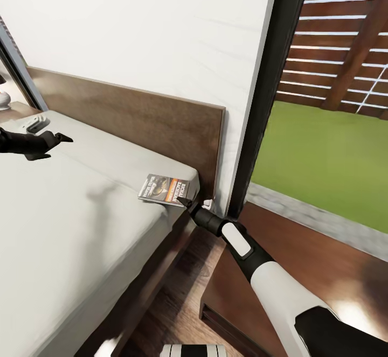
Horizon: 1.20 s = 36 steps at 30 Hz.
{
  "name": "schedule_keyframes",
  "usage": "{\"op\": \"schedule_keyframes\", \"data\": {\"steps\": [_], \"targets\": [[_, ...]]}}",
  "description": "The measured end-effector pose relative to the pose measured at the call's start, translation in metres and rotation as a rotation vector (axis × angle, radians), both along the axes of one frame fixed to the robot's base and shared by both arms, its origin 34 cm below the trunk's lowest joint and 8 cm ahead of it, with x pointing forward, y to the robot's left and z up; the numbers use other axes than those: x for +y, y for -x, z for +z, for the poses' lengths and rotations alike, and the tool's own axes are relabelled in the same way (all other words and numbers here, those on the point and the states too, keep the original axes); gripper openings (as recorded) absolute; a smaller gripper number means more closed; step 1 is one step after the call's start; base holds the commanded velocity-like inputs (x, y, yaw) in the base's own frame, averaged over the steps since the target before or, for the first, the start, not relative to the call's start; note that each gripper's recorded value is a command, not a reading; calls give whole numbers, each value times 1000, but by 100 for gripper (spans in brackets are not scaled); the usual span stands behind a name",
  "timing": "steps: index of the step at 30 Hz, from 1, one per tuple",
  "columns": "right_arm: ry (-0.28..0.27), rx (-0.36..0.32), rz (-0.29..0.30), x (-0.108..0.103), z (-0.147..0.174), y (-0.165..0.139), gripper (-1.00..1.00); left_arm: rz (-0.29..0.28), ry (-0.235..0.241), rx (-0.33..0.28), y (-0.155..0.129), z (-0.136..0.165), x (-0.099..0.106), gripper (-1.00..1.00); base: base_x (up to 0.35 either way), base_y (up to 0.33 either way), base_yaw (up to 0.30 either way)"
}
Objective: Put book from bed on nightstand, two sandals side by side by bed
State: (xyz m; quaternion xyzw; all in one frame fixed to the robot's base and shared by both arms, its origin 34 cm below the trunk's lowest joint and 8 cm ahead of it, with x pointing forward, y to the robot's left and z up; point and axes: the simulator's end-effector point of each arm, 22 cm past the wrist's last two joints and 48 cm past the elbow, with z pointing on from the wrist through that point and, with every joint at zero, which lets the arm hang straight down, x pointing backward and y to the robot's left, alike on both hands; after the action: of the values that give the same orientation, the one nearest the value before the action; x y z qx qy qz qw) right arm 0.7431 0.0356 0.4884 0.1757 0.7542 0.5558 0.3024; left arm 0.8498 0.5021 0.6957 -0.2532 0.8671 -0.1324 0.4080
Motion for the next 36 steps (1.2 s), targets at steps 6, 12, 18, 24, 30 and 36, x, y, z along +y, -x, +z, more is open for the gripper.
{"op": "schedule_keyframes", "data": {"steps": [6, 12, 18, 24, 30, 36], "targets": [[0, 4, -1, 0, -3, 0, 100, 1, 0, 4, -1, -3, 0, 100, 0, 0, 0], [0, 10, -1, 0, -7, 0, 100, 1, 0, 10, -2, -8, 1, 100, 0, 0, 0], [0, 13, 0, 0, -9, 0, 100, 1, 0, 15, -2, -11, 1, 100, 0, 0, 0], [0, 14, 0, 0, -10, 0, 100, 1, 0, 16, -3, -12, 1, 100, 0, 0, 0], [0, 14, 1, 0, -10, 0, 100, 1, 0, 17, -3, -13, 1, 100, 0, 0, 0], [-1, 15, 1, 0, -10, 1, 100, 1, 0, 17, -3, -13, 1, 100, 0, 0, 0]]}}
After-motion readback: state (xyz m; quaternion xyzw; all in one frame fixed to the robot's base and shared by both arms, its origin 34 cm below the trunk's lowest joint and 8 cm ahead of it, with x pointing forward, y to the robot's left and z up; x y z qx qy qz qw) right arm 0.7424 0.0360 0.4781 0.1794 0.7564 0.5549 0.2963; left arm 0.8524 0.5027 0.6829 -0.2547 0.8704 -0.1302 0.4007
